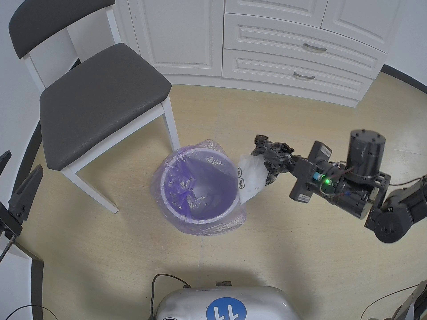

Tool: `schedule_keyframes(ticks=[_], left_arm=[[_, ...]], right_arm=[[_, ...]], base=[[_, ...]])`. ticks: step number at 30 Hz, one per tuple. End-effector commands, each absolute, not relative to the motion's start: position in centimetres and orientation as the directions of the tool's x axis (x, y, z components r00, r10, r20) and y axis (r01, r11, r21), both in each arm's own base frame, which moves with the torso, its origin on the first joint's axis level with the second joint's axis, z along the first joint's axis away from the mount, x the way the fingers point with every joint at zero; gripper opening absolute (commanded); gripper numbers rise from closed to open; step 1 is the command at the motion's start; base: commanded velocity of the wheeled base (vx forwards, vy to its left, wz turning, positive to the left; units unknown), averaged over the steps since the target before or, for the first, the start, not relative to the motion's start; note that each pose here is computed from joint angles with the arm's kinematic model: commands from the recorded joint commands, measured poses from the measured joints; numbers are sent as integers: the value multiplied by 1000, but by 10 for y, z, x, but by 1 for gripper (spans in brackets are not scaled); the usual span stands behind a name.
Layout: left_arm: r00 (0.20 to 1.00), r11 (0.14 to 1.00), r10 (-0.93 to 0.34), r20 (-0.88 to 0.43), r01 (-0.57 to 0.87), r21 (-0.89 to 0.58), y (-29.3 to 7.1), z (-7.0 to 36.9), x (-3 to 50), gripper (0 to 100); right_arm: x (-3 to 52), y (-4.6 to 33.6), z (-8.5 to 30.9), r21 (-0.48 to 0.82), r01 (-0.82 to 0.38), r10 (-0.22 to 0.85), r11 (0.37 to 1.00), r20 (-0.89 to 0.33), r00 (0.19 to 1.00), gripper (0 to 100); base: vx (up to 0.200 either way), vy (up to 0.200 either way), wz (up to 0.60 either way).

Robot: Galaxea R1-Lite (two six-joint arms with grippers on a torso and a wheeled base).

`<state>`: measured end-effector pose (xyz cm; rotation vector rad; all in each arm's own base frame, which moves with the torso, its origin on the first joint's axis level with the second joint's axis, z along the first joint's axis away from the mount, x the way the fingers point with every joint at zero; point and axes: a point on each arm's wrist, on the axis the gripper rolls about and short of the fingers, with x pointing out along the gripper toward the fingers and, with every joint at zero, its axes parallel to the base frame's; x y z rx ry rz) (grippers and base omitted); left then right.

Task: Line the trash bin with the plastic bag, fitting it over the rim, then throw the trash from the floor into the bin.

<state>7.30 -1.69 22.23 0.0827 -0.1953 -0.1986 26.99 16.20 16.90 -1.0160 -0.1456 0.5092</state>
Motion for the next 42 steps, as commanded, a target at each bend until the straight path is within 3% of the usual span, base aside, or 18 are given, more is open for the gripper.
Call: schedule_keyframes(ticks=[1, 10, 16, 19, 24, 42], left_arm=[[958, 977, -205, 203, 188, 100, -16, 225, 70, 100], [958, 977, -207, 200, 190, 100, -16, 224, 70, 100], [958, 977, -207, 197, 190, 101, -16, 224, 70, 100], [960, 976, -207, 191, 191, 102, -16, 222, 70, 100], [962, 976, -208, 178, 192, 101, -17, 220, 72, 100], [964, 976, -208, 168, 193, 103, -17, 219, 73, 100]], right_arm=[[267, 209, 235, -836, -337, 500, 432, -89, 862, 0], [256, 247, 248, -663, -606, 513, 440, -368, 775, 0], [256, 265, 247, -541, -712, 498, 447, -511, 701, 0], [251, 279, 239, -443, -747, 502, 495, -556, 662, 0], [251, 297, 228, -314, -761, 509, 568, -592, 624, 0], [309, 312, 186, -297, -735, 457, 610, -626, 632, 0]], base=[[0, 0, 0], [0, 0, 0], [0, 0, 0], [0, 0, 0], [0, 0, 0], [0, 0, 0]])
